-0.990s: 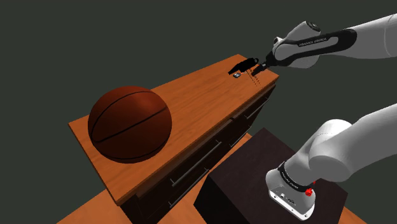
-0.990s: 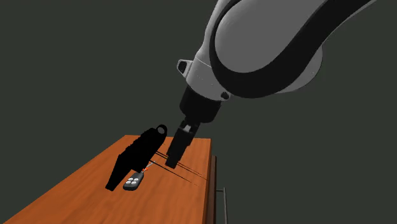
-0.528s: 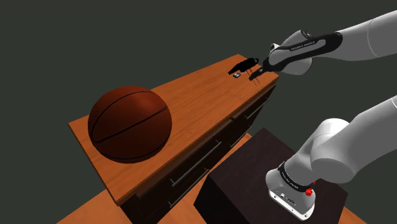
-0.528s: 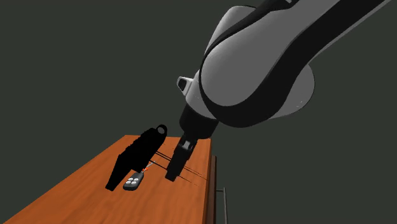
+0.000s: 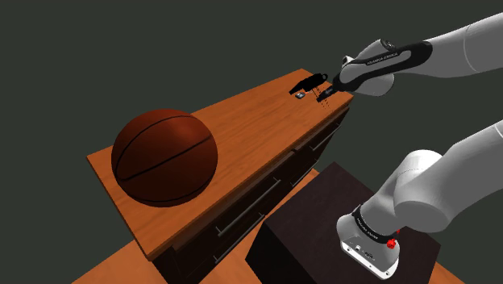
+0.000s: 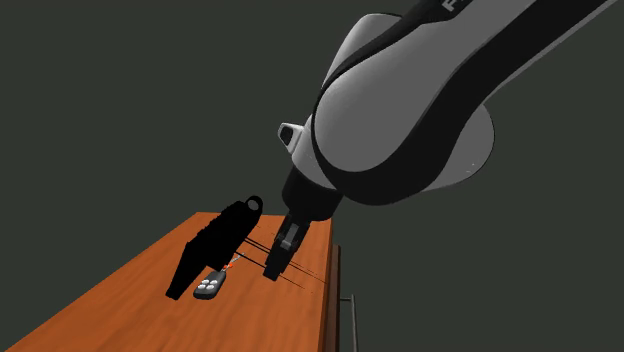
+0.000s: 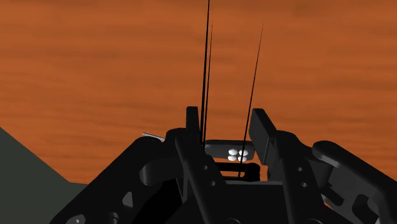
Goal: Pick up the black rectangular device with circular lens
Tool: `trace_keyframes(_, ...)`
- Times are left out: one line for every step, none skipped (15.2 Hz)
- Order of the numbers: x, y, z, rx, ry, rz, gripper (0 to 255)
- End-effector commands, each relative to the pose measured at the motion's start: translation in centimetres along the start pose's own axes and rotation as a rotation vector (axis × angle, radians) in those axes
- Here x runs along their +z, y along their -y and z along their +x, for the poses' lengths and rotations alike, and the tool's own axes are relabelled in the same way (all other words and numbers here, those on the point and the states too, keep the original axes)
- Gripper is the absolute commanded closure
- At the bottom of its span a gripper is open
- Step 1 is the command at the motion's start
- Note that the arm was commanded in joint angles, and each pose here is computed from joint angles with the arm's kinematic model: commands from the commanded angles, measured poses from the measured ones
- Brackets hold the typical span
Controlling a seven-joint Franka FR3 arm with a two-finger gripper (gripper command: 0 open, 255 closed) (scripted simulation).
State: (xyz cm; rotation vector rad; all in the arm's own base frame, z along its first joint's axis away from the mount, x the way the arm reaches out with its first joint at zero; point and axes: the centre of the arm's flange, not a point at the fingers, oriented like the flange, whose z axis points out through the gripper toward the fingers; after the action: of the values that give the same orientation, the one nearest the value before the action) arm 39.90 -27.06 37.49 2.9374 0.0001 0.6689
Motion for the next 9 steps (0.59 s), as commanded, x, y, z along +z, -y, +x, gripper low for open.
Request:
trace_keyframes(0.1, 0.1, 0.0, 0.000, 0.002, 0.001, 255)
trace_keyframes(0.1, 0.1, 0.0, 0.000, 0.002, 0.001, 255)
trace_keyframes(0.0, 0.0, 0.0, 0.000, 0.002, 0.001, 255)
trace_keyframes(-0.4, 0.0, 0.2, 0.000, 0.002, 0.001, 255)
trace_keyframes(-0.9, -0.1, 0.4, 0.000, 0.002, 0.001, 255)
trace_keyframes(-1.4, -0.2, 0.7, 0.000, 0.002, 0.001, 255)
trace_keyframes(-1.8, -0.2, 0.9, 0.000, 0.002, 0.001, 255)
trace_keyframes(-2.3, -0.3, 1.1, 0.000, 0.002, 0.001, 255)
trace_keyframes(-2.8, -0.4, 1.3, 0.000, 0.002, 0.001, 255)
